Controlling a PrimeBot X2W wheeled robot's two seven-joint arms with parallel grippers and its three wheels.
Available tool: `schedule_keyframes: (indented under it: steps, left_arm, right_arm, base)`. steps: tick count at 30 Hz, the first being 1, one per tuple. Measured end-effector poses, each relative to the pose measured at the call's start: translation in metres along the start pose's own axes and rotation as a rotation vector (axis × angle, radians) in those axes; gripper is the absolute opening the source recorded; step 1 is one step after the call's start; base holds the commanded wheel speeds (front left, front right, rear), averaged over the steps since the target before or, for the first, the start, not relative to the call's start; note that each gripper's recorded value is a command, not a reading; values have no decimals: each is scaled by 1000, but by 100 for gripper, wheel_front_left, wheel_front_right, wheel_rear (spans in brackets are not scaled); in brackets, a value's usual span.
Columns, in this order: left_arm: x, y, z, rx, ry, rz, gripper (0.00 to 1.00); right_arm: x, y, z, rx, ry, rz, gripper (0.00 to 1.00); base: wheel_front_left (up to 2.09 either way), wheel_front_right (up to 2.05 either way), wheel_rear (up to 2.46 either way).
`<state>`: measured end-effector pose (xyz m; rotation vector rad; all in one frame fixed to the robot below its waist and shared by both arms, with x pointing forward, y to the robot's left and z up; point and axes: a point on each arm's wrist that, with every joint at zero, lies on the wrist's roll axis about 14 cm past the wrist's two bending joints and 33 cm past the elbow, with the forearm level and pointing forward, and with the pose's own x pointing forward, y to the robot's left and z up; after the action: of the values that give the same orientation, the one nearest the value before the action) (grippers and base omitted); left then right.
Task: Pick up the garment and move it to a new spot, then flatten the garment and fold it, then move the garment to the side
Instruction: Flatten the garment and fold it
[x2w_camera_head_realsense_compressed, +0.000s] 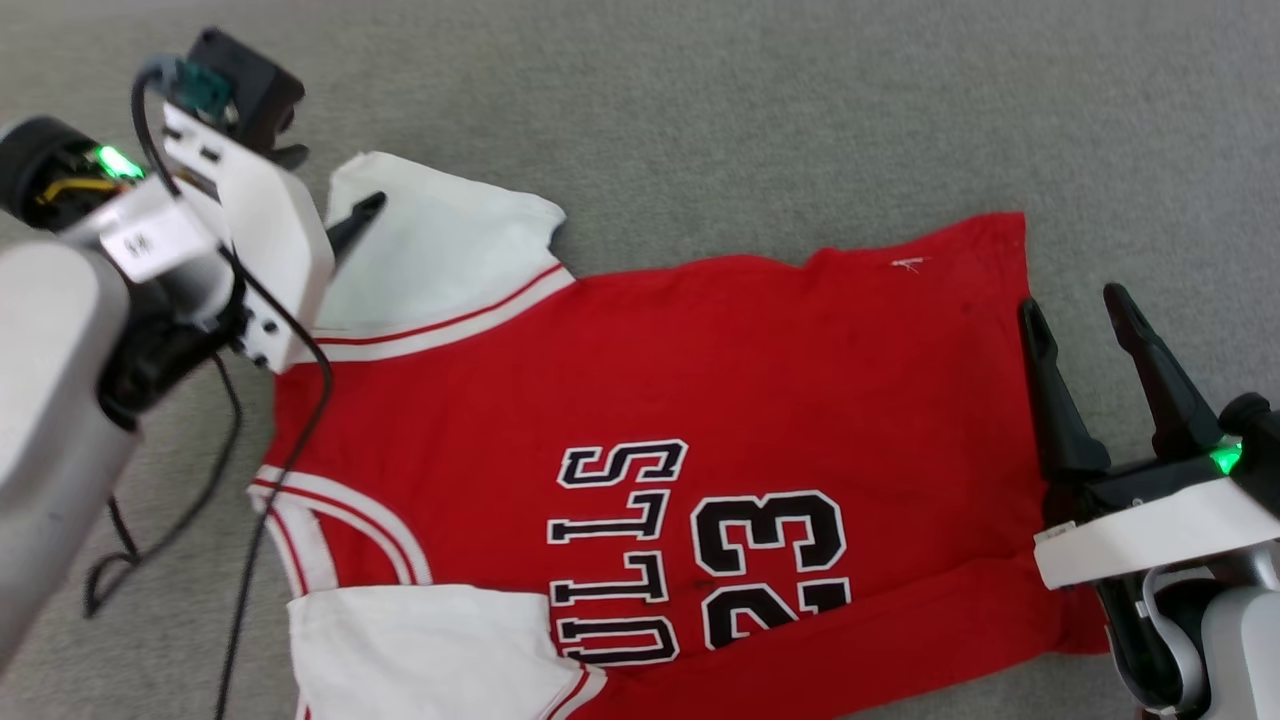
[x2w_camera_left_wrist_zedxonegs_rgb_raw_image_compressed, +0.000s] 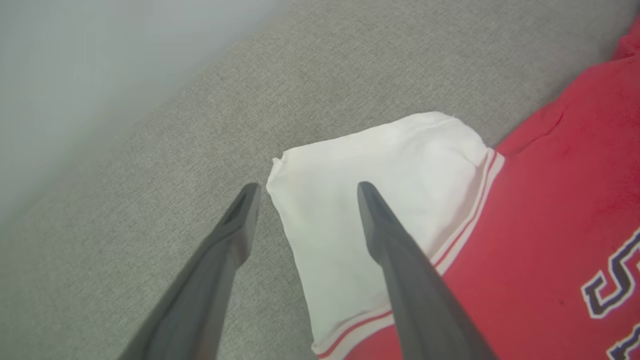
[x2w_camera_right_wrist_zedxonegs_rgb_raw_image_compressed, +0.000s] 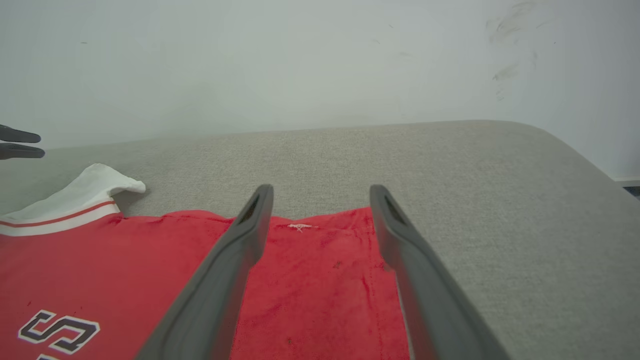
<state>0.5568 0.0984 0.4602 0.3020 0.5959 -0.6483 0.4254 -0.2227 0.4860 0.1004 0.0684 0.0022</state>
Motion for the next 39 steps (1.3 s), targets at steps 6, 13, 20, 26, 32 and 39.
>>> schedule_keyframes:
  steps: [6,13,20,26,32,39]
  left_arm:
    - [35,4,-18,-40,183,-60,100]
    - [63,19,-39,-15,279,-25,100]
    - [73,15,-56,-82,328,-51,0]
    - [67,3,-51,-95,273,-82,0]
    - [45,9,-30,-91,139,-43,0]
    - [3,2,-1,-77,-26,-14,0]
  right_arm:
    - [5,-9,-12,-11,26,-25,100]
    - [2,-15,-29,-4,70,-50,100]
    - [1,-16,-36,-5,90,-54,100]
    - [3,-15,-32,-19,87,-41,100]
    - [2,-14,-18,-55,91,-12,100]
    - [-7,-23,-15,-133,228,14,100]
  base:
    - [0,0,0]
    - [0,0,0]
    - [0,0,0]
    - [0,0,0]
    - [0,0,0]
    - [0,0,0]
